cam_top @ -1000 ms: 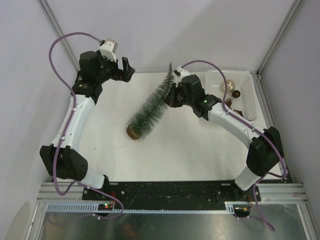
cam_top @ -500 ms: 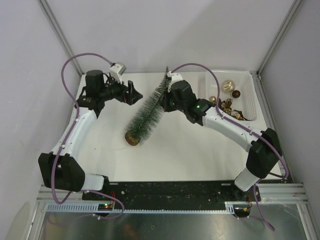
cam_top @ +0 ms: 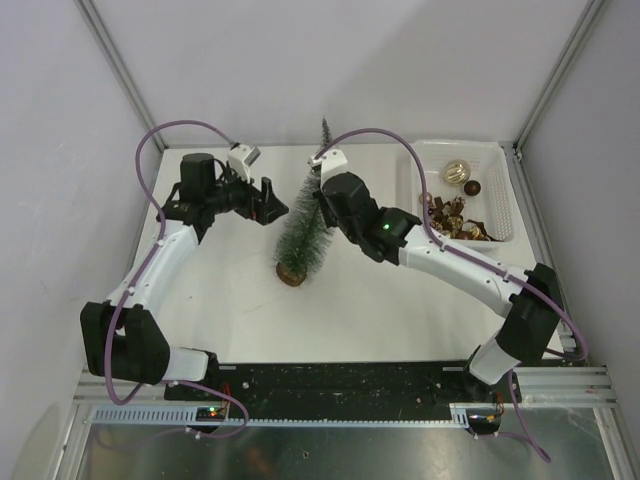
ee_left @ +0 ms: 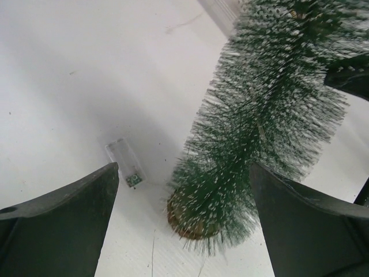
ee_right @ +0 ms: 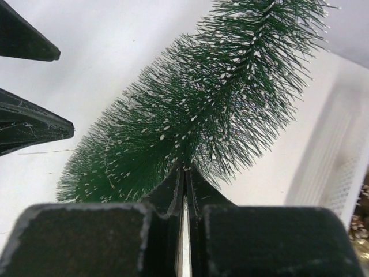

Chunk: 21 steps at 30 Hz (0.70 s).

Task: Decorate the small christmas tree

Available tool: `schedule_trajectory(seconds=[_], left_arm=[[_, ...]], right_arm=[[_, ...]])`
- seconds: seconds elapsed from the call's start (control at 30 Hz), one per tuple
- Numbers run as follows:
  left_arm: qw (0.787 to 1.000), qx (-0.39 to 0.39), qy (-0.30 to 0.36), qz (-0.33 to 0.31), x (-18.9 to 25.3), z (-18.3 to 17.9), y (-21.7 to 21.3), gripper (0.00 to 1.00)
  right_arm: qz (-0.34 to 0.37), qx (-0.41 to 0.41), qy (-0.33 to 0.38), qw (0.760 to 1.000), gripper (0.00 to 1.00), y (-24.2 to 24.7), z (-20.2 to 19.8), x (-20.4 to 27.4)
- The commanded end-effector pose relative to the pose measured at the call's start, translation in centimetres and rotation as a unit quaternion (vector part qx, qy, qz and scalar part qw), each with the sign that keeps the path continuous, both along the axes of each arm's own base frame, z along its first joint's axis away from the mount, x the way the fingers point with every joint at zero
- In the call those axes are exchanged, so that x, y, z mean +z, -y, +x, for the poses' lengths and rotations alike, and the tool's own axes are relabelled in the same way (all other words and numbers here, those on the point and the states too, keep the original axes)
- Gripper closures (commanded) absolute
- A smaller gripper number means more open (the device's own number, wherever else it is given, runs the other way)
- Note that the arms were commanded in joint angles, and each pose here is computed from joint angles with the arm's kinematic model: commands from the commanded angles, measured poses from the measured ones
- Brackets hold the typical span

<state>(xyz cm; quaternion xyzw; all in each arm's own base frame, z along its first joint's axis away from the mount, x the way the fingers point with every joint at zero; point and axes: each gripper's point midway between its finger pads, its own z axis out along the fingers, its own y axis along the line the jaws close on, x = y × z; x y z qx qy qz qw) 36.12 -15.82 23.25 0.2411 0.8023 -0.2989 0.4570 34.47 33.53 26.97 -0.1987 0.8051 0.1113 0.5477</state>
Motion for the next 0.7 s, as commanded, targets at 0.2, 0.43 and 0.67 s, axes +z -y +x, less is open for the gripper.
schedule_trajectory(seconds=[0.2, 0.43, 0.67], left_arm=[[0.999, 0.001, 0.034, 0.009, 1.3, -0.1, -0.2, 0.00], [0.999, 0.008, 0.032, 0.012, 1.2, 0.1, -0.4, 0.00], [0.999, 0.014, 0.038, 0.019, 1.1, 0.1, -0.7, 0.00]], right_arm=[[-0.096, -0.072, 0.143, 0.982, 1.00, 4.2, 0.6, 7.9], [-0.131, -0.056, 0.147, 0.979, 1.00, 3.2, 0.8, 8.2], [-0.110, -0.010, 0.124, 0.986, 1.00, 0.3, -0.4, 6.5]])
